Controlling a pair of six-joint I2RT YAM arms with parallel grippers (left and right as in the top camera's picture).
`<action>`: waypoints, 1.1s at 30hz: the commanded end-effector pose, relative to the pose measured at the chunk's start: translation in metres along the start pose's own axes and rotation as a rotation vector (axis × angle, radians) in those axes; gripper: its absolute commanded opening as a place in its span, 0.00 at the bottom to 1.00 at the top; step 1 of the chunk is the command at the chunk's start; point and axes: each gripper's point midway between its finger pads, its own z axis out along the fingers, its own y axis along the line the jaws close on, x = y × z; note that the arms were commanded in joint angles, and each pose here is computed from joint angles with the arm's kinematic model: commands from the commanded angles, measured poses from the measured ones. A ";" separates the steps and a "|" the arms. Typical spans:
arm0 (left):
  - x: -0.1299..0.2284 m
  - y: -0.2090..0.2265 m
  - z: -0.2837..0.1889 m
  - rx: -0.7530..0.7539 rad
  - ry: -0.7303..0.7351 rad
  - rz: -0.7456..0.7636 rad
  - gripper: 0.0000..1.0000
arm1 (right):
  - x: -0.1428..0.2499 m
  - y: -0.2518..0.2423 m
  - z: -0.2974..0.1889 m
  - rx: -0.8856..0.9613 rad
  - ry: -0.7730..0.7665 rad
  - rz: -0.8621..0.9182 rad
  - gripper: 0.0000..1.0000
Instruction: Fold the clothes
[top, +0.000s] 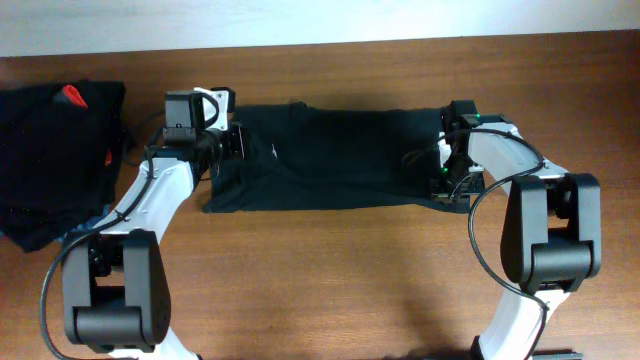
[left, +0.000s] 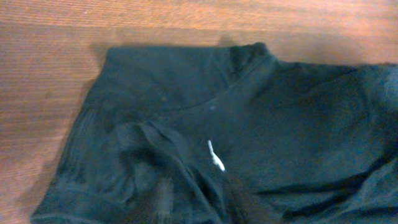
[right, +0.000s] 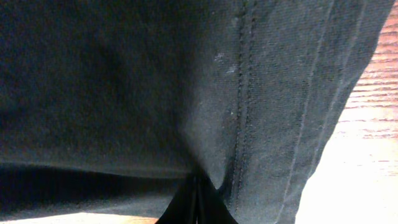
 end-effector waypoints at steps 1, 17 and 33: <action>0.007 0.009 0.002 -0.045 0.029 -0.028 0.49 | 0.007 -0.005 0.007 0.032 0.021 -0.008 0.04; 0.123 0.006 -0.031 -0.054 0.516 -0.107 0.01 | 0.005 -0.005 0.007 0.031 0.012 -0.008 0.04; 0.118 -0.001 -0.020 0.050 0.486 0.078 0.01 | 0.007 -0.005 0.006 0.032 0.021 -0.008 0.04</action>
